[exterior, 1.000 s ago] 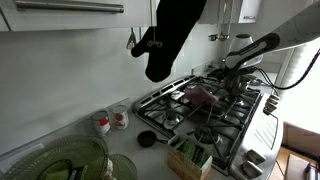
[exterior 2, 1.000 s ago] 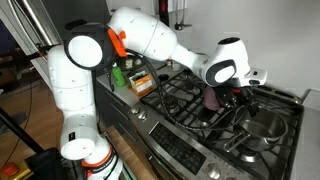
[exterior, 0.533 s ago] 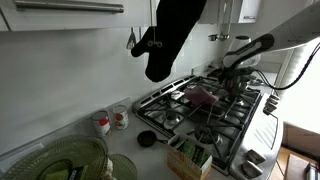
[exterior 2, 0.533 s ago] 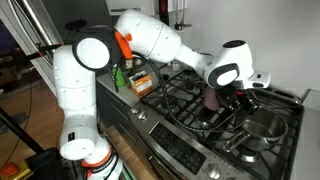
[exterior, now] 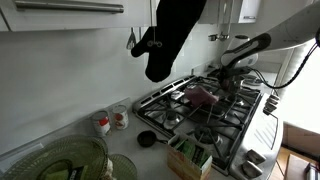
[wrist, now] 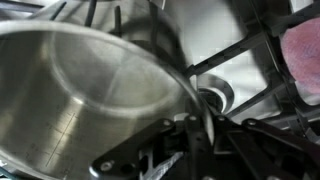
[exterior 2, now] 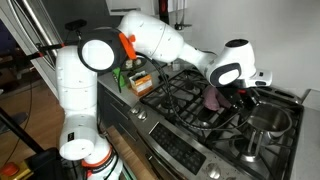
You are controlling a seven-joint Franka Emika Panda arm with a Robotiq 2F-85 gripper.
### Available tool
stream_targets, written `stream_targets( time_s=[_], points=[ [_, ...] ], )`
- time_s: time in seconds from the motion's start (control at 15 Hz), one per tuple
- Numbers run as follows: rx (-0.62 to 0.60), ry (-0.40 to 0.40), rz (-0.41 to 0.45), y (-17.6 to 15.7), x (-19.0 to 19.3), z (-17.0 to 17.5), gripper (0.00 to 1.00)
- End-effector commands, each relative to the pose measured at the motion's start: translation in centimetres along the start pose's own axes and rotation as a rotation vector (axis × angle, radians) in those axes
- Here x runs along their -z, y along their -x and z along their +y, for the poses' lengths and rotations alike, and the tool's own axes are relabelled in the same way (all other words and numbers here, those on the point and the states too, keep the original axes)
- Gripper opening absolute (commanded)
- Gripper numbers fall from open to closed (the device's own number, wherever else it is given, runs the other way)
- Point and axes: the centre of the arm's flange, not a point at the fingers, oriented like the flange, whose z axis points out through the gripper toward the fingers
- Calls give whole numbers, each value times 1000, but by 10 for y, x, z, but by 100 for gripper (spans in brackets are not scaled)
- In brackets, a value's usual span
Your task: Slide the silver pot to the top right cooker on the hob of the stove, pick up the purple cloth and wipe the bottom right cooker on the hob of the stove, put the purple cloth back on the job of the stove
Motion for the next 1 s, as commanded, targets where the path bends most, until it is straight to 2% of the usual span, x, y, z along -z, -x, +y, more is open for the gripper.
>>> stream_targets(
  time_s=[0.0,0.13,0.67,0.93],
  points=[
    [34,-25,22,-11,-10,-1,1],
    [48,-37,30,-15,-12,-7,1],
    [230,-80,51,-40,-26,-38,1],
    [298,-109,64,-55,-33,-44,1]
  ],
)
